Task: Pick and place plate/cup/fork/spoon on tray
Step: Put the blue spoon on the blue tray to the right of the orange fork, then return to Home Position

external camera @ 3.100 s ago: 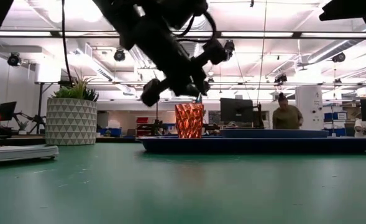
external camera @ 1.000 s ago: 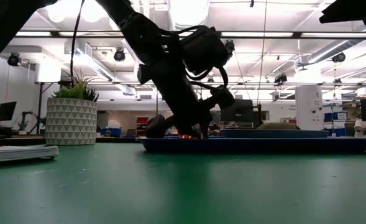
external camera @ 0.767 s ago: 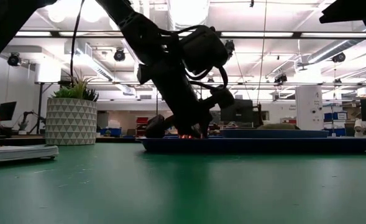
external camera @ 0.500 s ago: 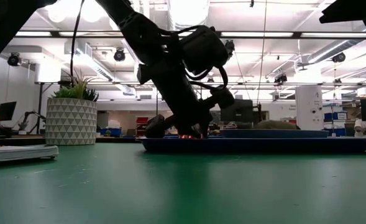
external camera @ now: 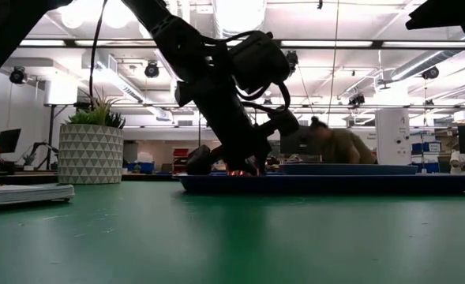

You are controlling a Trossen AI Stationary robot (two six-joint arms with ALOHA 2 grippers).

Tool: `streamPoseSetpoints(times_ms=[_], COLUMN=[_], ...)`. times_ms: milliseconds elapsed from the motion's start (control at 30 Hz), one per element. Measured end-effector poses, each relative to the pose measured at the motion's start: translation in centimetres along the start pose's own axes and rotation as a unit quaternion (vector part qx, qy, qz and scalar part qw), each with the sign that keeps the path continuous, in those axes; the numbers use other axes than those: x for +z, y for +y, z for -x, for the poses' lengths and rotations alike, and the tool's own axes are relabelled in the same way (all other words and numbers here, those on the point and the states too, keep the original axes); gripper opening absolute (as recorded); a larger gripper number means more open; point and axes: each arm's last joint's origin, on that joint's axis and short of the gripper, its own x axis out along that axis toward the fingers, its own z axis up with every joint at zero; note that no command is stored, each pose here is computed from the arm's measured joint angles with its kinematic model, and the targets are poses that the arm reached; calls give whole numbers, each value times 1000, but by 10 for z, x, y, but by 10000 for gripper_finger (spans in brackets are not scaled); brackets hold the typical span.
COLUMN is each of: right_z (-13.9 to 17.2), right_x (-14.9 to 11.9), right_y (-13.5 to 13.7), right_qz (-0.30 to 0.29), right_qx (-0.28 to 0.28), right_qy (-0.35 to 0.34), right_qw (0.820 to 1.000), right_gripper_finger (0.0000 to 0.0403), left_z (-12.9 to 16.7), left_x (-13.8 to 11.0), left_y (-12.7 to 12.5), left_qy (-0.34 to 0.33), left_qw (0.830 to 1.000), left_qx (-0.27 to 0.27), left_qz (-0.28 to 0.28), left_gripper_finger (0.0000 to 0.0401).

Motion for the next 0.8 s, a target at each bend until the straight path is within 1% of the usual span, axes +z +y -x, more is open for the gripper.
streamPoseSetpoints(times_ms=[200, 267, 600, 700, 800], right_z=[0, 0, 0, 0, 0], right_x=[0, 0, 0, 0, 0], right_y=[0, 0, 0, 0, 0], right_qz=[-1, -1, -1, -1, -1], right_qx=[0, 0, 0, 0, 0], right_qy=[0, 0, 0, 0, 0], right_qw=[1000, 1000, 1000, 1000, 1000], right_gripper_finger=[109, 109, 109, 109, 109], left_z=[0, 0, 0, 0, 3], left_x=[-1, -1, -1, -1, 0], left_y=[2, 3, 2, 2, 0], left_qy=[2, 3, 3, 3, 10], left_qw=[1000, 1000, 1000, 1000, 1000], left_qx=[1, 3, 1, 0, -4], left_qz=[-2, -3, -2, -2, -1], left_gripper_finger=[10, 17, 110, 128, 136])
